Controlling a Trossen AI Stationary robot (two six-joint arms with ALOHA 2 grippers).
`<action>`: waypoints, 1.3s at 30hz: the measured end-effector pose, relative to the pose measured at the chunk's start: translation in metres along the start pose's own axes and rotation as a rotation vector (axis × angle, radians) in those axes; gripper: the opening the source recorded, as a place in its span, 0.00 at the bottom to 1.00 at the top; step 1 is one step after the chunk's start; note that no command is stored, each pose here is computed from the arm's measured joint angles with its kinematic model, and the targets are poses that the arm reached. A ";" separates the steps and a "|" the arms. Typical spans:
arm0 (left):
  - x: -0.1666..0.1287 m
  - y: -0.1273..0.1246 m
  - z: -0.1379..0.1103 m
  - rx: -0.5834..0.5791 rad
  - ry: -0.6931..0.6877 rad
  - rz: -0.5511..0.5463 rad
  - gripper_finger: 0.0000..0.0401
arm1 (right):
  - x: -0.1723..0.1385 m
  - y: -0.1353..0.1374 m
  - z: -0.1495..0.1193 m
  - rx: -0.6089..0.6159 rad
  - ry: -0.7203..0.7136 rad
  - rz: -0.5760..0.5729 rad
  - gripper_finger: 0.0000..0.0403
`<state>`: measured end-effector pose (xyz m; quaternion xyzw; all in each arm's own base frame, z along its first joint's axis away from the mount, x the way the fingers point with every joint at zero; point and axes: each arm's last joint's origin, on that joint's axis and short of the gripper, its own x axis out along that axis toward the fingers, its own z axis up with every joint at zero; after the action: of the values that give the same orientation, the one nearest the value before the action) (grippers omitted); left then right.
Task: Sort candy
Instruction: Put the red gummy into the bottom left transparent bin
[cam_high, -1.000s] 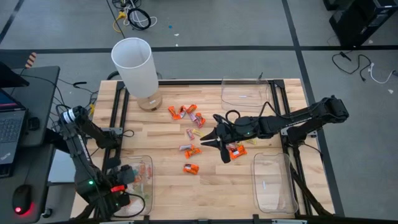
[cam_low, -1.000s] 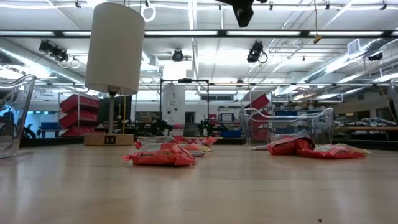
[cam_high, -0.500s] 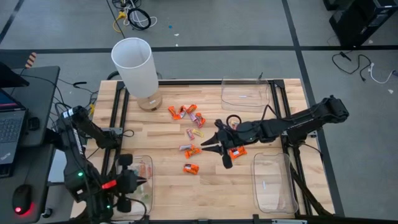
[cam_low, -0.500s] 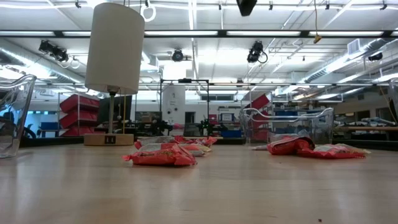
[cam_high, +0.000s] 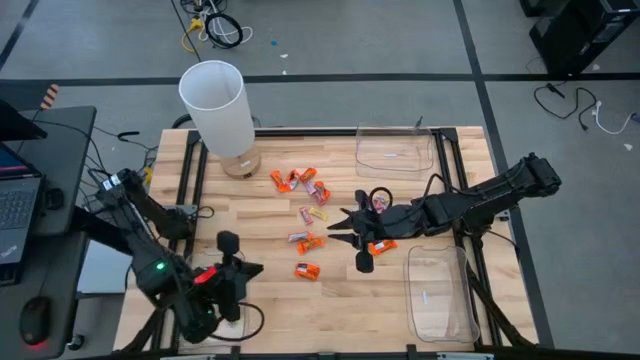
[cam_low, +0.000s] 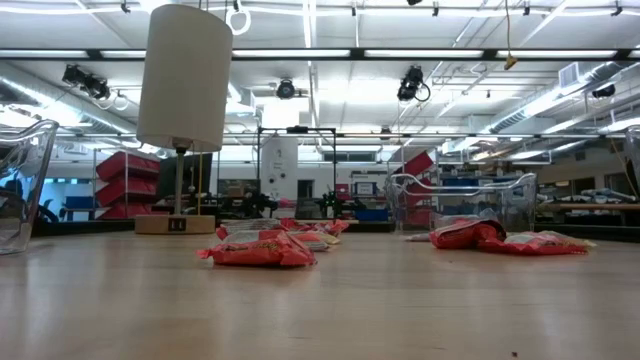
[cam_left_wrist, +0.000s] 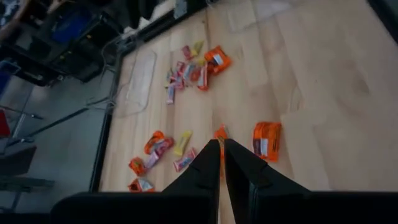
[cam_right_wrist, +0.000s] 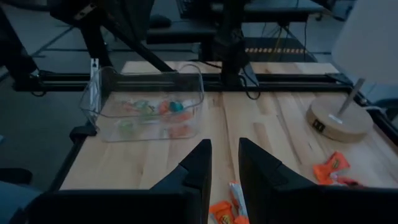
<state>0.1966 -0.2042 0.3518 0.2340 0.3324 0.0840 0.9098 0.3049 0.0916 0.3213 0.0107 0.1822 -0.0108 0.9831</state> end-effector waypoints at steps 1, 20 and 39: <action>0.005 0.000 0.000 0.010 0.010 -0.009 0.06 | 0.000 0.000 -0.001 0.006 0.011 -0.008 0.17; 0.116 -0.007 -0.014 0.015 -0.107 -0.276 0.06 | 0.003 -0.023 -0.014 0.216 0.121 -0.207 0.17; 0.143 -0.017 -0.033 -0.030 -0.347 -0.447 0.06 | -0.010 -0.077 -0.058 0.557 0.576 -0.512 0.17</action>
<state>0.2844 -0.1626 0.2405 0.1525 0.2138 -0.1549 0.9524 0.2727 0.0167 0.2700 0.2310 0.4343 -0.2977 0.8182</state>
